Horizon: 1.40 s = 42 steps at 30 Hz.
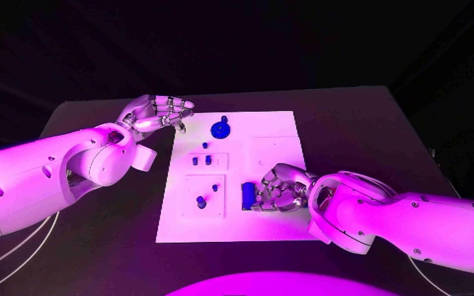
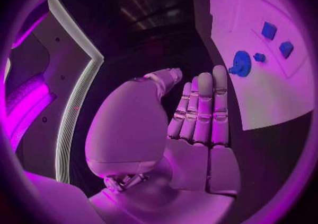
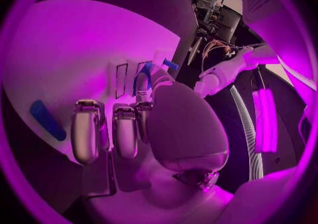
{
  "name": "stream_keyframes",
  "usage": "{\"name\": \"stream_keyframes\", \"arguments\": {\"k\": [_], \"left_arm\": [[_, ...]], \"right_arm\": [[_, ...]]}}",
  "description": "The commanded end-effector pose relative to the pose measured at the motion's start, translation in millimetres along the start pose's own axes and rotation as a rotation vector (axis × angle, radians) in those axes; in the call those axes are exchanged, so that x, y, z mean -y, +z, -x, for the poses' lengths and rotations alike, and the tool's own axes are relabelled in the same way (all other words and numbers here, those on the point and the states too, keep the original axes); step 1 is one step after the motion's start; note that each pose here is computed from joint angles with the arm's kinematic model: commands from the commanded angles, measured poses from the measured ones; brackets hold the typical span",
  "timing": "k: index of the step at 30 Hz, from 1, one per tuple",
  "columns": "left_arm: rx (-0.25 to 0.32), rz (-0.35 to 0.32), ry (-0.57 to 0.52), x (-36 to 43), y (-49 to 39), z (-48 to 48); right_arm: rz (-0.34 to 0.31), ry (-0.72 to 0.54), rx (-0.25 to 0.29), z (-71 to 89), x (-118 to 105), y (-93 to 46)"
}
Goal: Assemble the parts on the task board
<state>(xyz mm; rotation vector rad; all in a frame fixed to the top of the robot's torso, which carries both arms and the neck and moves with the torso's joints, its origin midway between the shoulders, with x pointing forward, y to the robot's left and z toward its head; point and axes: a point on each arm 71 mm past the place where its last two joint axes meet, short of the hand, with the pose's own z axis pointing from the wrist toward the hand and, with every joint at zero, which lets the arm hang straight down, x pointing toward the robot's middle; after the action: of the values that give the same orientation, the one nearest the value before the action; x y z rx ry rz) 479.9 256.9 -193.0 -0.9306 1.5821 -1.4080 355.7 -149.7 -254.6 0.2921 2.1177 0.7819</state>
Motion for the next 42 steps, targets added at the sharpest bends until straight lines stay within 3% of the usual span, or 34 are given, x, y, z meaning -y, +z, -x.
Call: {"name": "stream_keyframes", "arguments": {"k": [1, 7, 16, 23, 29, 42], "left_arm": [[-0.015, -0.005, -0.009, 0.7, 0.4, -1.7], [-0.016, -0.004, -0.009, 0.7, 0.1, -1.6], [-0.011, -0.001, -0.006, -0.1, -0.5, 1.7], [-0.009, -0.001, -0.005, -0.3, -1.1, 3.5], [-0.015, -0.007, -0.007, 0.5, -1.4, 2.2], [-0.026, -0.018, -0.012, 2.1, -1.9, -1.4]], "right_arm": [[-0.007, -0.029, 0.011, 0.6, 2, 0.8], [0.003, -0.024, 0.025, 1.7, 2, -0.2], [0.074, 0.013, -0.027, -0.7, -1, -2.0], [0.099, 0.029, -0.018, 2.7, 2, -5.3], [0.089, 0.027, 0.017, 10.2, 11, -12.5], [0.049, 0.020, 0.178, 51.5, 39, -41.1]]}}
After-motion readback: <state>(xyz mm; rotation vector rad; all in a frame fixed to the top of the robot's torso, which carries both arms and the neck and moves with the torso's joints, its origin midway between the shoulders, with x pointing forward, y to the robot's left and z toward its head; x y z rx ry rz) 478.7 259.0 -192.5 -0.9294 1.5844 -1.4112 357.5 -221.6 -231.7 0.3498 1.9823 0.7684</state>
